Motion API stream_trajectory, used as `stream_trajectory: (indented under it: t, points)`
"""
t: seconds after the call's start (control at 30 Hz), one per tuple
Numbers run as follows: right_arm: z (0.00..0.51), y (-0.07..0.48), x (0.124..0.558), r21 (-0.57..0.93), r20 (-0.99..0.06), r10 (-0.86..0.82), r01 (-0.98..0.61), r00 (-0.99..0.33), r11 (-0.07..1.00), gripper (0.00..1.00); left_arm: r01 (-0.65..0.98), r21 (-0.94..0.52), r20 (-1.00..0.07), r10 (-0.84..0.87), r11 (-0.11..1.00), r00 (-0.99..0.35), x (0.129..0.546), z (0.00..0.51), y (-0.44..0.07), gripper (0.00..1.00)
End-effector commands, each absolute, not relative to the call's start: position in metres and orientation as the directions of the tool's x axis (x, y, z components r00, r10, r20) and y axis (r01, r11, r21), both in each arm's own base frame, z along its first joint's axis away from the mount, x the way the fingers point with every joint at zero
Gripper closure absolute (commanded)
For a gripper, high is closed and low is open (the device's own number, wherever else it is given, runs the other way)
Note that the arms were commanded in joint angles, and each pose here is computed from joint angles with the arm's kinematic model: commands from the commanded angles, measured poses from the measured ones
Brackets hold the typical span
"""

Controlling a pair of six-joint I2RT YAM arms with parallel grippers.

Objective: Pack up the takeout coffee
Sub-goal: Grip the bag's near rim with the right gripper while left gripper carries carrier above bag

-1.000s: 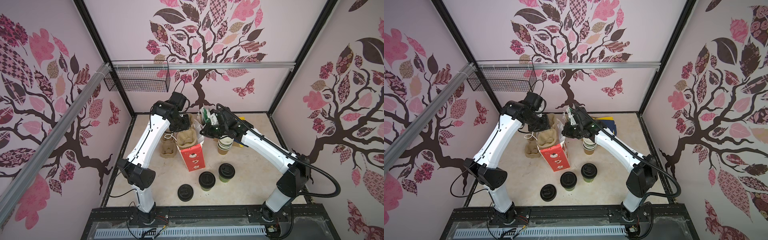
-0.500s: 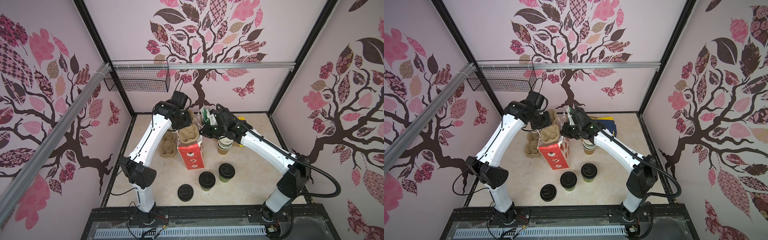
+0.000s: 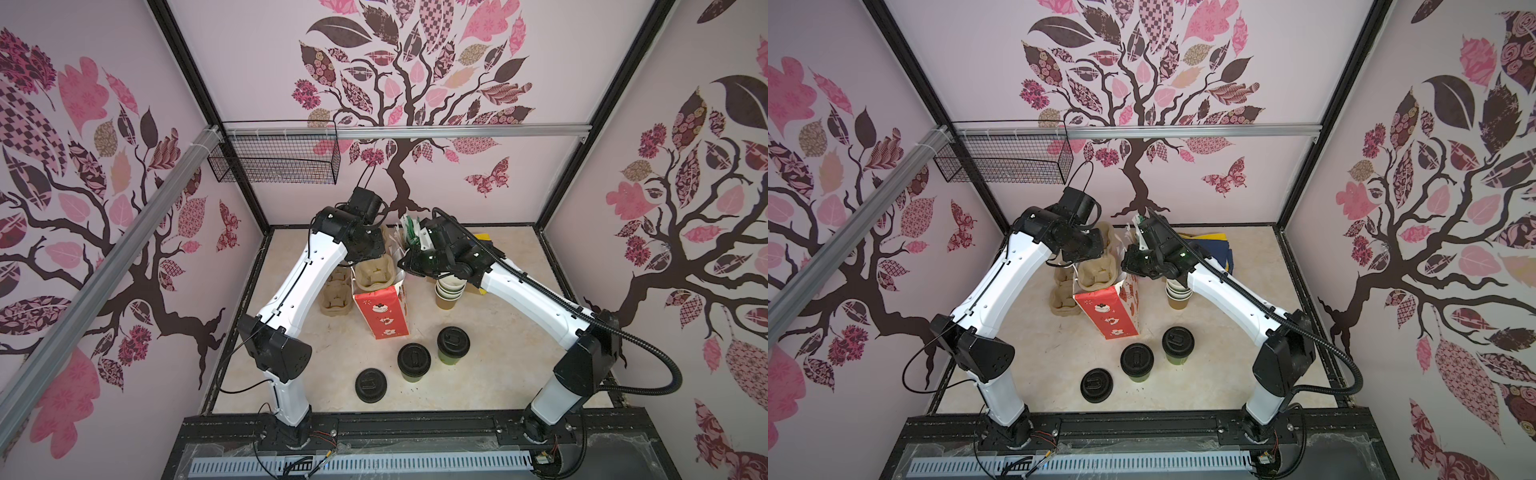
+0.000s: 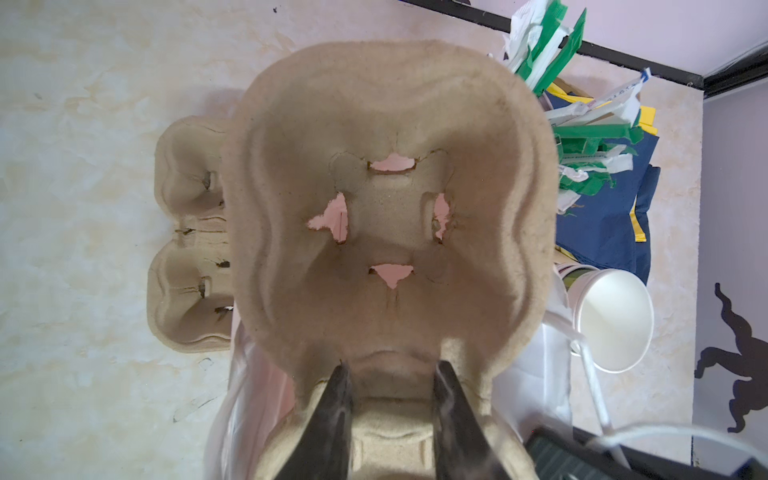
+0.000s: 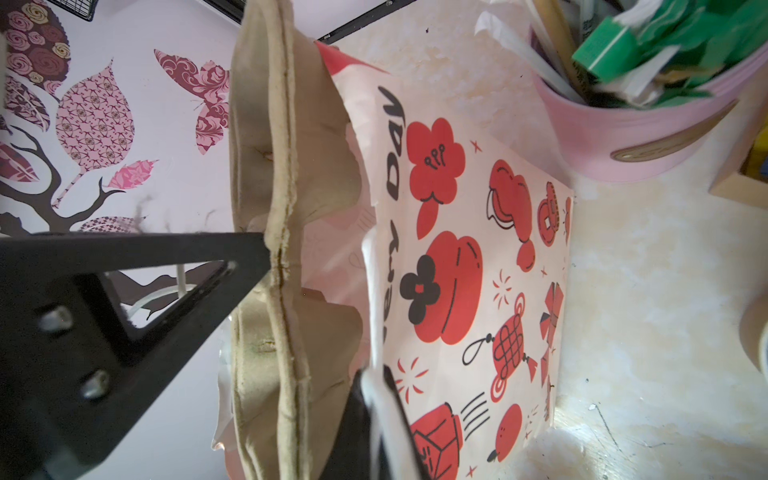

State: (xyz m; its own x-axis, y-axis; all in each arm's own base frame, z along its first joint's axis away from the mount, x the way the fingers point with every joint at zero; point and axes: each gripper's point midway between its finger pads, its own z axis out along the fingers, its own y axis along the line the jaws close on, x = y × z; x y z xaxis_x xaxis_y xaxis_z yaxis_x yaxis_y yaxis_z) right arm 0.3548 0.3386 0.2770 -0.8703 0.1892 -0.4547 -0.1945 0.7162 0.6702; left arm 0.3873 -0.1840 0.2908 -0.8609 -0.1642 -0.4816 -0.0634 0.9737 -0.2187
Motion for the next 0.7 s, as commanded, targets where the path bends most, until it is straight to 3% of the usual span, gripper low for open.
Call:
stream_trajectory:
  t: [0.0, 0.33, 0.67]
  points:
    - [0.304, 0.335, 0.350, 0.675, -0.493, 0.197, -0.229, -0.848, 0.702, 1.00, -0.042, -0.226, -0.543, -0.161, 0.973, -0.824, 0.387, 0.318, -0.179, 0.79]
    - [0.300, 0.336, 0.349, 0.676, -0.486, 0.193, -0.227, -0.853, 0.701, 1.00, -0.001, -0.313, -0.542, -0.180, 0.950, -0.821, 0.388, 0.325, -0.199, 0.79]
    - [0.301, 0.336, 0.349, 0.677, -0.487, 0.194, -0.228, -0.852, 0.700, 1.00, -0.009, -0.240, -0.538, -0.141, 0.971, -0.831, 0.390, 0.305, -0.191, 0.79]
